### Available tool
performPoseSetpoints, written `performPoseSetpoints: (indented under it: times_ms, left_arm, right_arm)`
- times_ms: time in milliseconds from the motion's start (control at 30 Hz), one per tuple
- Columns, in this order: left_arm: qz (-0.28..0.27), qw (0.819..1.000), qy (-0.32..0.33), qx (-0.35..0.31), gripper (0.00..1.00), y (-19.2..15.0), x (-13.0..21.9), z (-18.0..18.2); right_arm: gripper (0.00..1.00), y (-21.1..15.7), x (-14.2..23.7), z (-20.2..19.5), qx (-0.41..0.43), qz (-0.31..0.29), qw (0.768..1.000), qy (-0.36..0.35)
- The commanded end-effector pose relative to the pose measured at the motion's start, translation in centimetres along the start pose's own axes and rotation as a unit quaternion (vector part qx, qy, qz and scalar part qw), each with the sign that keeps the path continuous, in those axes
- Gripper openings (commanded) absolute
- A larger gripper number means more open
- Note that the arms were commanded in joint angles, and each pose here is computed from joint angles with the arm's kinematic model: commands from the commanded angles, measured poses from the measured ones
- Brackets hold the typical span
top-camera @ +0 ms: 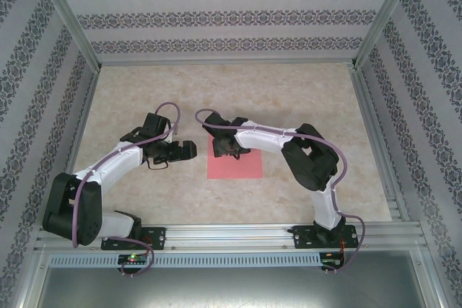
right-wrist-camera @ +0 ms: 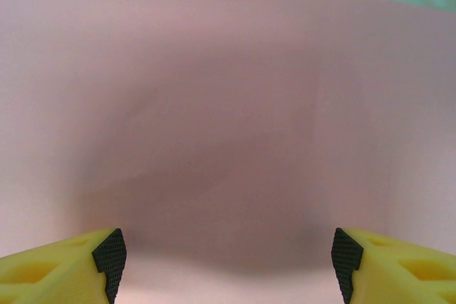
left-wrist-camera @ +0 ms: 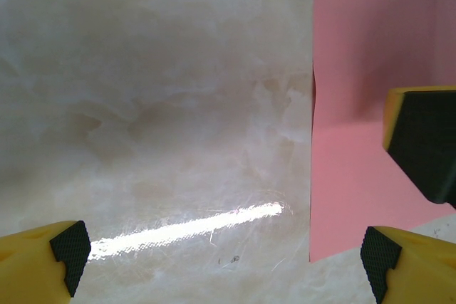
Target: Fold a paper plane with a square sheet of paper (pick it up from the middle)
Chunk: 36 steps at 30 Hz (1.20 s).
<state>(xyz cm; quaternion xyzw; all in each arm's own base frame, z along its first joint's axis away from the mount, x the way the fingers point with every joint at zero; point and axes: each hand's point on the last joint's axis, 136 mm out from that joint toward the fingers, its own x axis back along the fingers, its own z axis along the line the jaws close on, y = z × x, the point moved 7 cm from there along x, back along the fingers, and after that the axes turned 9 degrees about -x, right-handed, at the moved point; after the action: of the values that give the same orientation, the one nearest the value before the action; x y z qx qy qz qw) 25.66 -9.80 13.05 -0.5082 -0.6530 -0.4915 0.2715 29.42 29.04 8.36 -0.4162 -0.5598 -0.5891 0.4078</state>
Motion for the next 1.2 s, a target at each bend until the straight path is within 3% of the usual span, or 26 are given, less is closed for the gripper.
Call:
performPoseSetpoints:
  times_ms: [0,333,800,1167]
  left_arm:
    - [-0.002,1.0,-0.006,0.009,1.0,0.3,0.0,0.1]
    - [0.003,1.0,-0.005,0.01,1.0,0.2,-0.2,0.2]
    - [0.012,1.0,-0.008,0.013,1.0,0.1,-0.6,0.3]
    - [0.015,1.0,-0.005,0.014,1.0,0.2,-0.6,0.3]
  right_arm:
    - [0.78,-0.7,-1.1,-0.5,0.0,0.014,1.0,-0.011]
    - [0.72,-1.9,-3.1,-1.2,0.004,0.036,0.999,-0.026]
    - [0.61,-1.8,-2.4,-1.4,-0.009,0.029,1.0,0.007]
    - [0.71,-0.2,2.1,-1.5,0.0,-0.025,1.0,0.008]
